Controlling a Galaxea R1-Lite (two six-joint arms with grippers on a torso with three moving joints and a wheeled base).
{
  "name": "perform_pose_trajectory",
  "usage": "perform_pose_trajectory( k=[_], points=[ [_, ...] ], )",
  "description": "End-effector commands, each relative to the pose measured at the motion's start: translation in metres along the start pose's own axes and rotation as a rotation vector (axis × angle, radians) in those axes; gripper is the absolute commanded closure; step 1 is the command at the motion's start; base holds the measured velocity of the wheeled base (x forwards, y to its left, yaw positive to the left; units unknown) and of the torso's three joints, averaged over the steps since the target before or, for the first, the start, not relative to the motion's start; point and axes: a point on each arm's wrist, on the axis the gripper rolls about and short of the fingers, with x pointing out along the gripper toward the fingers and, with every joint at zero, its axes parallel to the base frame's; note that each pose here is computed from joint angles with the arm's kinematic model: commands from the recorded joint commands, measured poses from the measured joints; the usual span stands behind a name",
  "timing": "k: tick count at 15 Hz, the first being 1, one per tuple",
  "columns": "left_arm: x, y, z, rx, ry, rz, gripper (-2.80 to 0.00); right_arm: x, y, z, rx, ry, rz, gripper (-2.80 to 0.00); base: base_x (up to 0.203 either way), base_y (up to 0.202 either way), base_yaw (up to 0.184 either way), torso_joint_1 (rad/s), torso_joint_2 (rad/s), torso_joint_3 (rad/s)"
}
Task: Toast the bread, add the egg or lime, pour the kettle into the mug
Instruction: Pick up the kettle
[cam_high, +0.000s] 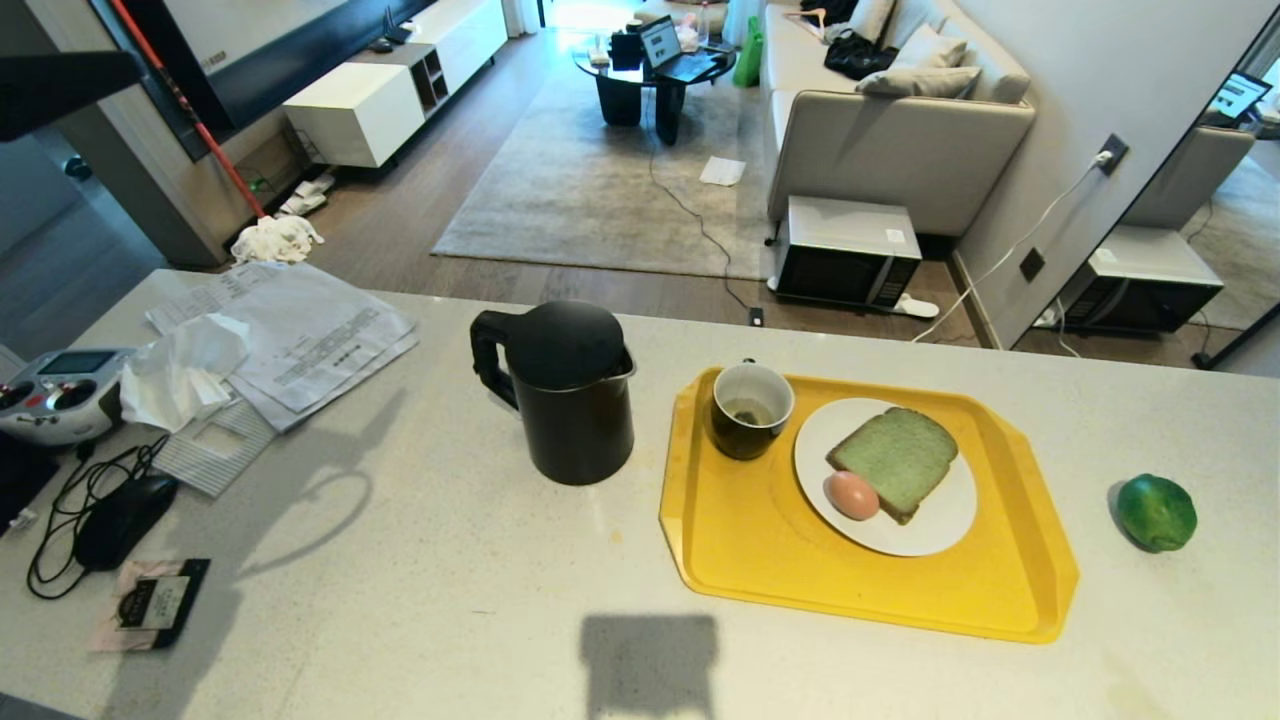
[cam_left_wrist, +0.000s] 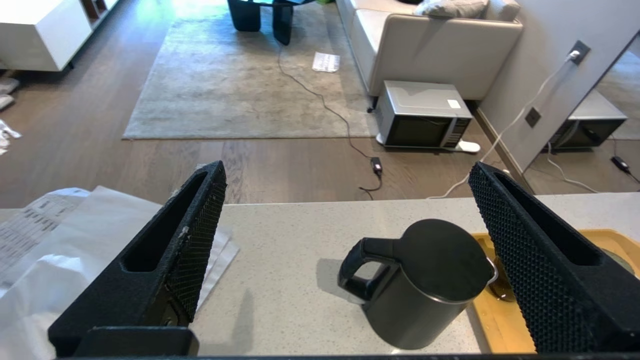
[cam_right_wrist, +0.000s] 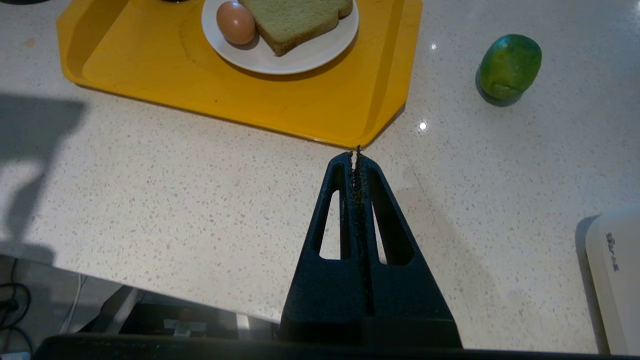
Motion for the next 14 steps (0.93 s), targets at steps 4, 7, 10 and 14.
perform_pose_trajectory(
  k=[4, 7, 10, 14],
  points=[
    [0.007, -0.003, -0.005, -0.011, 0.020, -0.031, -2.80, 0.000, 0.000, 0.000, -0.001, 0.002, 0.001, 0.00, 0.000, 0.000, 0.000, 0.000, 0.00, 0.000],
    [0.018, 0.004, -0.022, -0.036, 0.098, -0.018, -2.80, 0.000, 0.000, 0.000, -0.001, 0.002, 0.001, 0.00, 0.000, 0.000, 0.000, 0.000, 0.00, 0.000],
    [0.016, 0.018, -0.060, -0.092, 0.259, 0.045, -2.80, 0.000, 0.000, 0.000, -0.001, 0.002, 0.001, 0.00, 0.000, 0.000, 0.000, 0.000, 0.00, 0.000],
    [0.025, 0.038, -0.131, -0.085, 0.413, 0.038, -2.80, 0.000, 0.000, 0.000, -0.001, 0.003, 0.001, 0.00, 0.000, 0.000, 0.000, 0.000, 0.00, 0.000]
  ],
)
